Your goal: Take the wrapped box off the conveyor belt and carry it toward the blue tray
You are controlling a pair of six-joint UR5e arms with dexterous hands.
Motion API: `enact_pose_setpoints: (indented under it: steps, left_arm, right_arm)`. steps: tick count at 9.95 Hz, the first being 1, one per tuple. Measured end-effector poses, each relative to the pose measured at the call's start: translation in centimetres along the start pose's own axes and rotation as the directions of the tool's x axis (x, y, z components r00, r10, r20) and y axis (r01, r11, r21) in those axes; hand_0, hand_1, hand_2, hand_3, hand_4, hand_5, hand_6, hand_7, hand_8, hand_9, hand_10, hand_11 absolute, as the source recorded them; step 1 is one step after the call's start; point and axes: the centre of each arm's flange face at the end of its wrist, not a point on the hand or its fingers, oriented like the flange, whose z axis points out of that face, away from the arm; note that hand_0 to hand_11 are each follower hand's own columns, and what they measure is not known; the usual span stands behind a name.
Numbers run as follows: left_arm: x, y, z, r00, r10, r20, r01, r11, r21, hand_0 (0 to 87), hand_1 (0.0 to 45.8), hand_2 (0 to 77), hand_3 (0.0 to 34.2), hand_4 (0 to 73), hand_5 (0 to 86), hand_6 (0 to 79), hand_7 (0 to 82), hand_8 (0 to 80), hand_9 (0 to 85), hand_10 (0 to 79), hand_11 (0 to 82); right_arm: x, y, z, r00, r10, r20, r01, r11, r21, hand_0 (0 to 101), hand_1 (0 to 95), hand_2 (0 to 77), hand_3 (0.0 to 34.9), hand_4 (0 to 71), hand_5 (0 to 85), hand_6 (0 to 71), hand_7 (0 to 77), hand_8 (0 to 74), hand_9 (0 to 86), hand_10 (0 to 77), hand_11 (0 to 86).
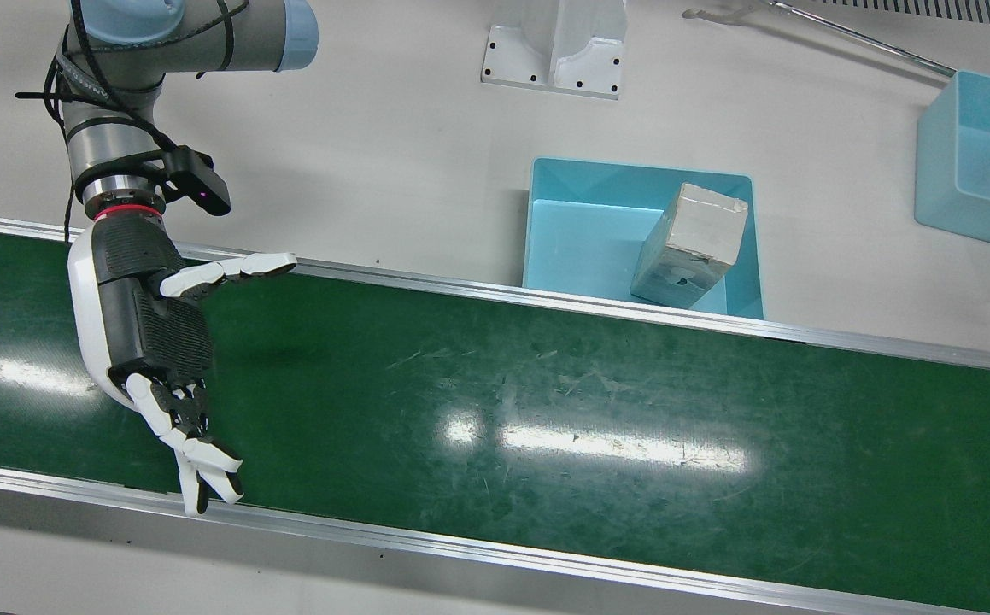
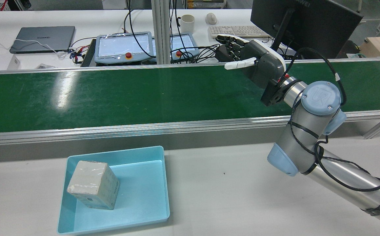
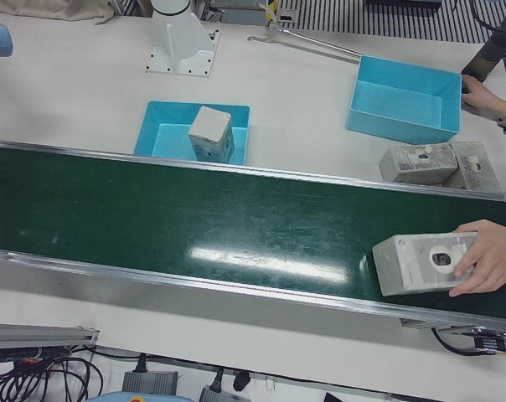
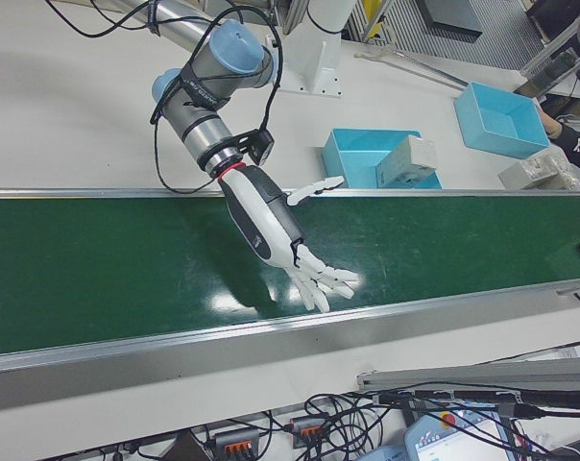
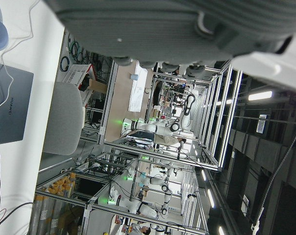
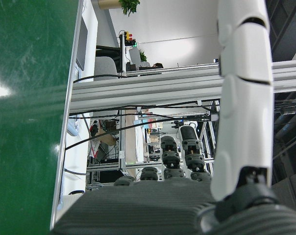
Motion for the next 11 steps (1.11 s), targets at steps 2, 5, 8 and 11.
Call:
enact_pose_setpoints:
  steps: [2,5,8,11]
  left_arm:
    - [0.0,0.0,0.0,1.0,0.0,0.0,0.0,1.0,0.0,0.0,0.0,1.1,0.0,0.0,1.1,0.5,0.5,0.5,0.5,0.5,0.5]
    - [0.0,0.0,0.0,1.0,0.0,0.0,0.0,1.0,0.0,0.0,0.0,1.1,0.0,0.0,1.1,0.5,0.5,0.5,0.0,0.5,0.5]
    - [0.0,0.0,0.0,1.0,0.0,0.0,0.0,1.0,0.0,0.0,0.0,1.1,0.0,0.0,1.1,0.5,0.5,0.5,0.0,0.0,0.5]
    - [0.0,0.0,0.0,1.0,0.0,0.0,0.0,1.0,0.0,0.0,0.0,0.5,0.0,0.0,1.1,0.5,0.5,0.5,0.5,0.0,0.5]
  right_arm:
    - [-0.04,0.01,-0.03,1.0,0.001,0.0,-0.001,1.0,0.0,48,15.3,9.8,0.0,11.5,18.5,5.4,4.9,0.5,3.3,0.0,0.5]
    - [-0.08,0.05,-0.03,1.0,0.002,0.0,-0.002,1.0,-0.001,48,15.3,9.8,0.0,11.5,18.5,5.4,4.9,0.5,3.3,0.0,0.5]
    - [-0.06,0.12,-0.04,1.0,0.002,0.0,-0.002,1.0,-0.003,48,15.3,9.8,0.0,10.4,18.0,4.9,4.9,0.5,3.8,0.0,0.5]
    - [0.37,-0.4,-0.24,1.0,0.001,-0.005,-0.001,1.0,0.007,48,15.3,9.8,0.0,10.4,18.0,4.9,3.8,0.5,3.3,0.0,0.5]
